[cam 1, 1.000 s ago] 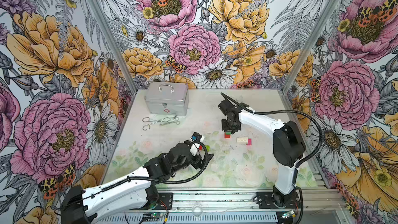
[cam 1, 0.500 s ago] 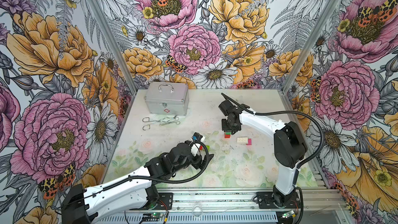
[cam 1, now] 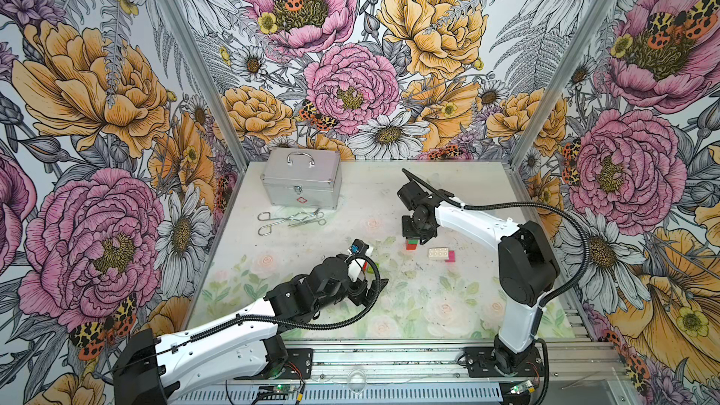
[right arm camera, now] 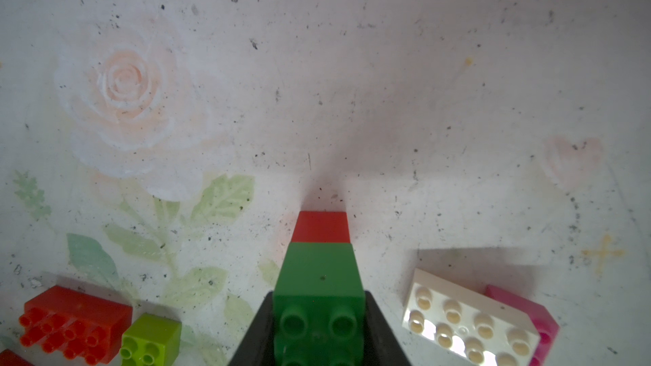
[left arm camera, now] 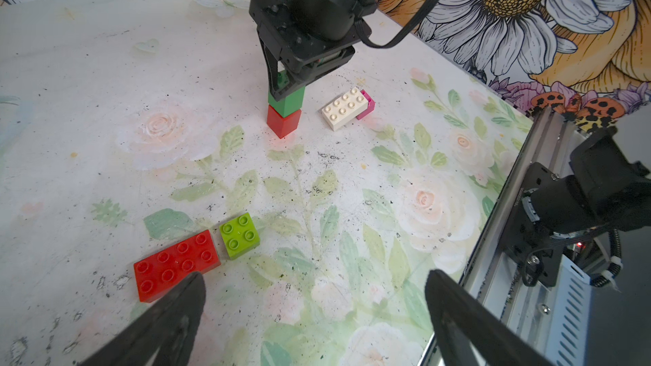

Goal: Assemble the letter r with lego
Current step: Assemble the lego brick with the lego brick, then pick up the lego brick from the center of the board, then assemble the lego brick with the lego brick.

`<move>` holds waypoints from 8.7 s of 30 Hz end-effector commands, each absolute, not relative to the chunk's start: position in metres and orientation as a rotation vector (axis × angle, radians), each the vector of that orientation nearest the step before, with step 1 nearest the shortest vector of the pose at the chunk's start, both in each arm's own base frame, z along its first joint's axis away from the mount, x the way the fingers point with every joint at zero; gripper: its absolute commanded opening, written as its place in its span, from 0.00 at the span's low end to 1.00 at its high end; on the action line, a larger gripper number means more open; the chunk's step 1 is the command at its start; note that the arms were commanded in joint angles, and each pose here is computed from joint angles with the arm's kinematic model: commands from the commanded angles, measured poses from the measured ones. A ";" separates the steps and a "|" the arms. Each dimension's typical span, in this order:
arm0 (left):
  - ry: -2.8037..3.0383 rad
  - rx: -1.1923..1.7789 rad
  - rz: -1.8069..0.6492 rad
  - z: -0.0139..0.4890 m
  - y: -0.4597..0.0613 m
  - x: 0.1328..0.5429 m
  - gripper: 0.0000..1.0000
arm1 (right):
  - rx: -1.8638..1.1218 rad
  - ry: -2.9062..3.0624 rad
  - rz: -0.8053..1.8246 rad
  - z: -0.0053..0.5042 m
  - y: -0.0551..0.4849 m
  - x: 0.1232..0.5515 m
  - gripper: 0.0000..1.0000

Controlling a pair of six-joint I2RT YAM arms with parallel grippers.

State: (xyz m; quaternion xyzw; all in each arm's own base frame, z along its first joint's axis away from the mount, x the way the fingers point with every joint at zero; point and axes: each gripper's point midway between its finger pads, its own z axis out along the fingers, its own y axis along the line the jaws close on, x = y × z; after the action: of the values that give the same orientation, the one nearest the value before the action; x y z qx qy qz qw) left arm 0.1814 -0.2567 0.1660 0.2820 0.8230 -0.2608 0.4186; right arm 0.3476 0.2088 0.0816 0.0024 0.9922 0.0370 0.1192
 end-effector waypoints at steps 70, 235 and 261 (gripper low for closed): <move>2.004 0.715 -0.673 0.203 -0.262 0.188 0.99 | -0.023 2.865 0.000 0.107 0.190 0.350 0.68; 2.039 0.711 -0.618 0.209 -0.279 0.189 0.99 | -0.177 2.832 0.193 0.122 0.190 0.357 0.40; 2.037 0.711 -0.614 0.207 -0.277 0.189 0.99 | -0.189 2.850 0.182 0.115 0.195 0.354 0.40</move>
State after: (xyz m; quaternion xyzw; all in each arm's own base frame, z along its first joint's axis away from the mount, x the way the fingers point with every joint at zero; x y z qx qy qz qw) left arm 0.1900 -0.2803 0.2044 0.2947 0.8189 -0.2450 0.4273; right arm 0.3476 0.1883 0.1116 -0.0688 0.9874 0.0581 0.1304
